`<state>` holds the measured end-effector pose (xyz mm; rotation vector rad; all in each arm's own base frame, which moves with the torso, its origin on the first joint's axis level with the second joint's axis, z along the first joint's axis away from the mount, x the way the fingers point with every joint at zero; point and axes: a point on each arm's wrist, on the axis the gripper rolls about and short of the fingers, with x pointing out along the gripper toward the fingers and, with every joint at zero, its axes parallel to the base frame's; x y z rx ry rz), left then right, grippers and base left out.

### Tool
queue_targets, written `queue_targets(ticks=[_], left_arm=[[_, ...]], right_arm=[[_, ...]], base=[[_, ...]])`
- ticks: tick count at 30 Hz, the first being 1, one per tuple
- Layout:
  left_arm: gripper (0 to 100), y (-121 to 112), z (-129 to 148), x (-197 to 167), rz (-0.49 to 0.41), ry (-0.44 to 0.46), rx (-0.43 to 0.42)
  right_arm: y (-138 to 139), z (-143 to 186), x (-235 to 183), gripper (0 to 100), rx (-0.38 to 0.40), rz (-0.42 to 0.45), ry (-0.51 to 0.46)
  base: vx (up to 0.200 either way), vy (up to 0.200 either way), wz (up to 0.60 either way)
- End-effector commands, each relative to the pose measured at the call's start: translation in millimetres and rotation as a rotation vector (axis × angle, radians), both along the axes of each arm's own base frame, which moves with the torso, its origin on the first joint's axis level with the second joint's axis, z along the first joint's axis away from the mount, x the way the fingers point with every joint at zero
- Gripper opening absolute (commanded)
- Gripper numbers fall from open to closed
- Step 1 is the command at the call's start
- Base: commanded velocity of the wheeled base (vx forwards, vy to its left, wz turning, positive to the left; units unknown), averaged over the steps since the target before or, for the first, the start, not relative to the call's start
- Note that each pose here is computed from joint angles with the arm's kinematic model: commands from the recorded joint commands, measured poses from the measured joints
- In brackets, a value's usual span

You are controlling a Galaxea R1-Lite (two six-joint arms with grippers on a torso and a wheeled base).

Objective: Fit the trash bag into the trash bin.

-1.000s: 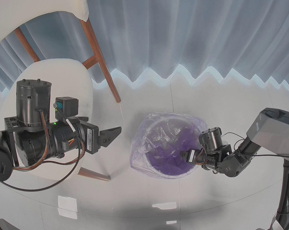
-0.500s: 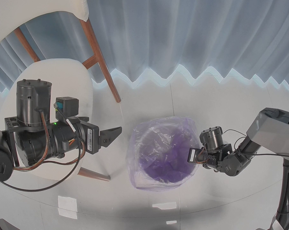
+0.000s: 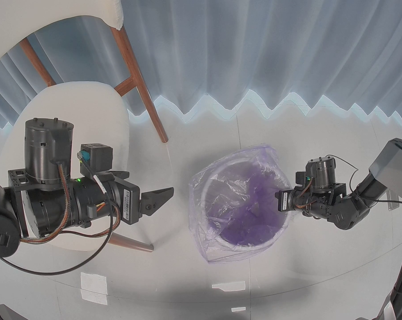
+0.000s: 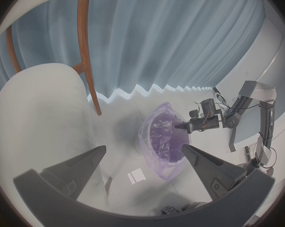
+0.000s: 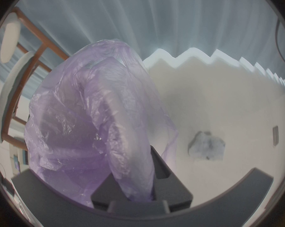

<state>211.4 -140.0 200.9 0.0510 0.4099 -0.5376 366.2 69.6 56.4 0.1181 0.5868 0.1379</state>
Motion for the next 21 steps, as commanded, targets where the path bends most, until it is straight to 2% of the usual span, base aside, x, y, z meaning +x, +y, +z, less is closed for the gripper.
queue_targets(ticks=[1,4,7,21], left_arm=[[100,0,-2,0,0.0,0.006,0.002],[100,0,-2,1,-0.001,-0.002,0.0],[100,-2,-3,3,0.001,0.004,0.003],[100,-2,-6,3,0.001,0.012,0.009]], right_arm=[[-14,7,5,0,-0.017,0.032,-0.061],[-19,4,8,0,-0.036,0.149,-0.114],[-23,5,10,0,-0.052,0.218,-0.148],[-23,-11,38,0,-0.059,0.222,-0.169]], base=[[0.0,0.0,0.0],[0.0,0.0,0.0],[0.0,0.0,0.0],[0.0,0.0,0.0]])
